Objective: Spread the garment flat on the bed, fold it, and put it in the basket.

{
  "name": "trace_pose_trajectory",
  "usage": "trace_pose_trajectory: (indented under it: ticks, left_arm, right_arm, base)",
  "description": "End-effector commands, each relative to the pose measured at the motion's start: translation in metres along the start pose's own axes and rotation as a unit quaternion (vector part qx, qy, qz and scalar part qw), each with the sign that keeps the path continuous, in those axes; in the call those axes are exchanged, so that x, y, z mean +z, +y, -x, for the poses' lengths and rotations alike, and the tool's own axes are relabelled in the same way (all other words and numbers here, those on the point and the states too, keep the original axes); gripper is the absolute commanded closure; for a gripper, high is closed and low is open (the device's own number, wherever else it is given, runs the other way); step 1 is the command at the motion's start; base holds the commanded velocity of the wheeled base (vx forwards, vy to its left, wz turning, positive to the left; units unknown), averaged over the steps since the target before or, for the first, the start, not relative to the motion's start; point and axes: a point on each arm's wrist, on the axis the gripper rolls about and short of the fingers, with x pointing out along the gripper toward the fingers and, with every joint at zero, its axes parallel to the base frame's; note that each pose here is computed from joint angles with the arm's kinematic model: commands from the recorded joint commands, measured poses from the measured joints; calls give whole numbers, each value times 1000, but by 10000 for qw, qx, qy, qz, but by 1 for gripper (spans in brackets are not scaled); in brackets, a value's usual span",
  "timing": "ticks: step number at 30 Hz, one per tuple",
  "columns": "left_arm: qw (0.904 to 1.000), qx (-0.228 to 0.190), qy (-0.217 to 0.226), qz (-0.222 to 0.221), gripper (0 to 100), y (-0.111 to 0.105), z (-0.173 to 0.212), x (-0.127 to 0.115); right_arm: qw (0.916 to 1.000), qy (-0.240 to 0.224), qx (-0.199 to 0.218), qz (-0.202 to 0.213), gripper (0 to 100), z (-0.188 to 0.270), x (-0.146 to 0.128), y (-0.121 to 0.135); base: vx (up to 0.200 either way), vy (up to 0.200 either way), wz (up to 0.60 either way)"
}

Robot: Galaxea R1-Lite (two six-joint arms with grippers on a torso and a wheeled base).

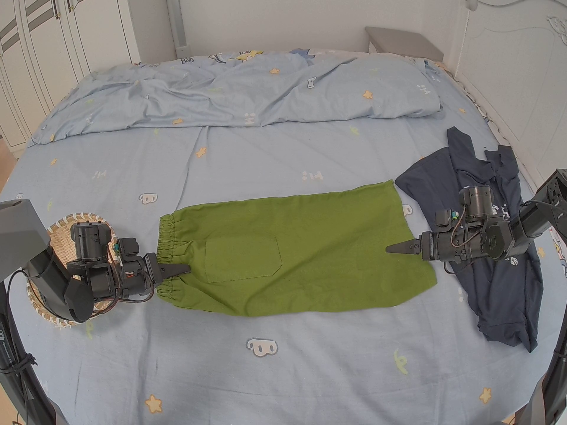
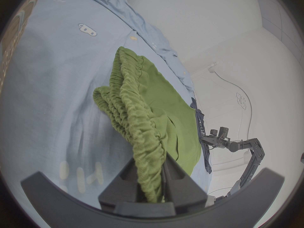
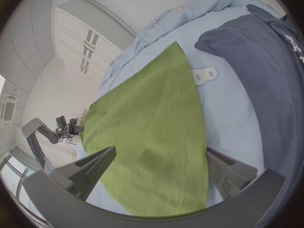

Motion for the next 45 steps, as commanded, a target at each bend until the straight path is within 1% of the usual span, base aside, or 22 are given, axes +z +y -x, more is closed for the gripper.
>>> trace_pose_trajectory:
  ticks: [1, 7, 8, 23, 26, 29, 33, 35, 41, 45]
  left_arm:
    - [10000, -5, -6, -13, 100, -1, 0, 0]
    - [10000, -11, -31, -31, 100, -2, 2, 1]
    - [10000, -11, -31, -31, 100, -2, 2, 1]
    - [10000, 3, -47, -23, 100, -1, 2, 2]
    - [10000, -1, -54, -18, 100, -4, 5, 4]
    - [10000, 34, 11, 49, 100, -7, 7, 7]
    - [9998, 104, 123, 152, 100, -13, 9, 12]
    - [9993, 170, 233, 219, 100, -15, 11, 15]
    - [9982, 292, 421, 303, 100, -13, 12, 14]
    - [9971, 357, 538, 391, 100, -20, 18, 16]
  right_arm:
    - [10000, -61, 4, 57, 0, -1, 3, -1]
    - [9999, -155, -17, 34, 0, 2, 8, -4]
    - [9999, -161, -17, 39, 100, 2, 9, -4]
    - [9993, -358, -126, 40, 100, 12, 18, -12]
    - [9990, -412, -133, -97, 100, 17, 21, -10]
    - [9985, -537, -104, -32, 100, 29, 28, 2]
    - [9987, -497, -108, -67, 100, 37, 30, 9]
    - [9988, -482, -90, -56, 100, 45, 34, 18]
    - [9995, -267, -16, -185, 100, 53, 27, 29]
    - [9996, -165, -21, -236, 100, 59, 18, 35]
  base:
    - [0, 0, 0]
    - [0, 0, 0]
    - [0, 0, 0]
    - [0, 0, 0]
    - [0, 0, 0]
    - [0, 0, 0]
    - [0, 0, 0]
    - [0, 0, 0]
    - [0, 0, 0]
    - [0, 0, 0]
